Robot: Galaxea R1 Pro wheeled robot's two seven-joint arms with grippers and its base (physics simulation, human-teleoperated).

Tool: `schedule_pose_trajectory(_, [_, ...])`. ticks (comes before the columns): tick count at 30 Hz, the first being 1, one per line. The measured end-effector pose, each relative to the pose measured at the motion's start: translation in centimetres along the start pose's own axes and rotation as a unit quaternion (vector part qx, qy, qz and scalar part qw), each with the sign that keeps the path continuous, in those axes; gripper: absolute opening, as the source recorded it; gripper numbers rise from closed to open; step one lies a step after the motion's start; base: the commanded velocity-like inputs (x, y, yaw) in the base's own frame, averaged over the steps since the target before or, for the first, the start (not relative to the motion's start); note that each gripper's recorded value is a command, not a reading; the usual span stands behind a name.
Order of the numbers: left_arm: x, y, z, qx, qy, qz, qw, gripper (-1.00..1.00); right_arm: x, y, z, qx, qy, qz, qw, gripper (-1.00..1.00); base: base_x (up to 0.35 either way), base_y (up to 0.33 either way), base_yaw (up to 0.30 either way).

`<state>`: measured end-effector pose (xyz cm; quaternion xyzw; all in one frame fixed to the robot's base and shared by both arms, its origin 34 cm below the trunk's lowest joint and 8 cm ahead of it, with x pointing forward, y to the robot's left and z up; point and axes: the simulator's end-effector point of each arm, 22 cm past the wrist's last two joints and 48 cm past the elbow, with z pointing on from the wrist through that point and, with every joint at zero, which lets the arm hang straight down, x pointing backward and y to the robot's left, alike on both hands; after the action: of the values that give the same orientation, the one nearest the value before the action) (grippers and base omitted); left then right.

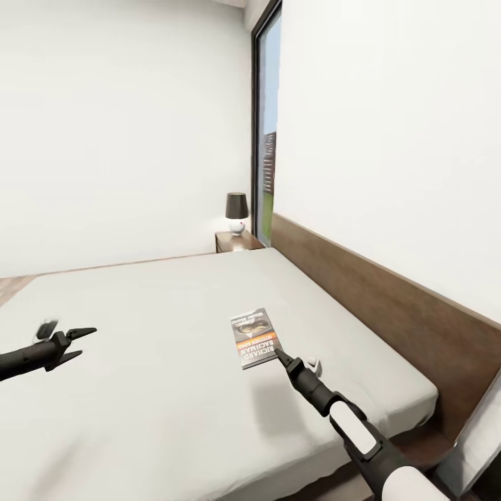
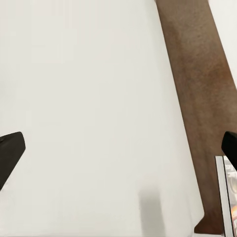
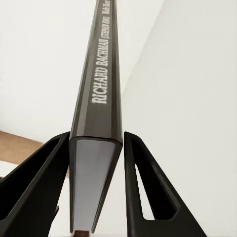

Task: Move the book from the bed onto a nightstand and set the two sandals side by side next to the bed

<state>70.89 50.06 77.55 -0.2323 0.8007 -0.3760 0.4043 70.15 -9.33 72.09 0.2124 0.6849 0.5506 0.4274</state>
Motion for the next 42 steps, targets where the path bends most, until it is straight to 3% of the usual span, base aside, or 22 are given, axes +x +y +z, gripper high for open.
schedule_pose_trajectory(23, [0.05, -0.04, 0.08, 0.0, 0.001, 0.0, 1.0, 1.0, 0.12, 0.09, 0.06, -0.001, 0.001, -0.001, 1.0, -1.0, 0.0, 0.0, 0.072])
schedule_pose_trajectory(42, [0.03, 0.01, 0.01, 0.0, 0.001, -0.001, 1.0, 1.0, 0.21, 0.07, 0.07, -0.001, 0.002, -0.002, 1.0, -1.0, 0.0, 0.0, 0.238])
